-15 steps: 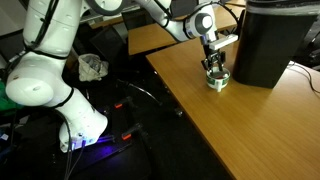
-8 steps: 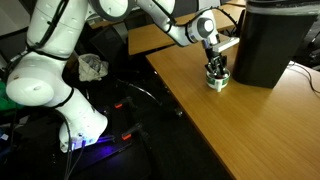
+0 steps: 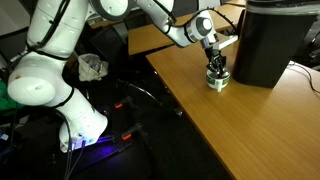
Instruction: Pick the marker from the cup and put it on the table
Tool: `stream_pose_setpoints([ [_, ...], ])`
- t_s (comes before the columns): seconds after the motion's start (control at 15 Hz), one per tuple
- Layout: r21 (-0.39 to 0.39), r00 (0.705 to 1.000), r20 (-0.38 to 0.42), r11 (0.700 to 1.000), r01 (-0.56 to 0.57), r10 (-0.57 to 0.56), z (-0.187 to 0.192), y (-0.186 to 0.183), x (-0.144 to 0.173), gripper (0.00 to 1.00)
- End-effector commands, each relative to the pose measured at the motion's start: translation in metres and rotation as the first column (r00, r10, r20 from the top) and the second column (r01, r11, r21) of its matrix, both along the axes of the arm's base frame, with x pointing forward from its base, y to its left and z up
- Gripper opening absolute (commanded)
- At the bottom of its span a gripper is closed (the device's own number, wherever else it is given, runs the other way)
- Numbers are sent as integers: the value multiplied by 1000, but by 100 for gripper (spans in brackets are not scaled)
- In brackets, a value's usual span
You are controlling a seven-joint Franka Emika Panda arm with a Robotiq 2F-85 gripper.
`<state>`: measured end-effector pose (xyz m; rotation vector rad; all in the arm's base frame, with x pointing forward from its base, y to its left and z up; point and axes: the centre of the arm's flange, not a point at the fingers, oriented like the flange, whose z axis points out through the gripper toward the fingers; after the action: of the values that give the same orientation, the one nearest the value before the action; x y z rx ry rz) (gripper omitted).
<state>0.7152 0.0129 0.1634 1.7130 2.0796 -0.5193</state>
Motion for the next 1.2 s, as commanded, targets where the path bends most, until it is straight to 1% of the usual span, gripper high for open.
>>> stream_pose_setpoints([
  [0.0,-39,998,-56,999,-15,13,35,0,-14,5],
  [0.07,-49,999,-52,999,-13,11,45,-1,-17,5],
  [0.2,-45,999,-37,999,21,-23,70,-7,-26,5],
  [0.33,42,995,-73,997,67,-64,90,-16,-39,5],
  [0.4,106,990,-102,989,105,-94,95,-21,-51,5],
  [0.53,205,981,-124,964,171,-148,103,-33,-80,5],
  [0.6,254,978,-115,946,200,-176,106,-39,-94,5],
  [0.67,302,974,-123,928,219,-189,107,-45,-109,5],
  [0.73,349,971,-129,907,236,-203,106,-49,-121,5],
  [0.8,379,971,-128,895,236,-202,99,-52,-132,5],
  [0.93,411,974,-128,884,225,-189,82,-53,-148,5],
  [1.0,420,976,-132,882,216,-176,71,-51,-155,5],
  [1.07,397,978,-122,894,206,-171,54,-48,-158,5],
  [1.13,397,979,-125,897,196,-158,40,-45,-163,5],
])
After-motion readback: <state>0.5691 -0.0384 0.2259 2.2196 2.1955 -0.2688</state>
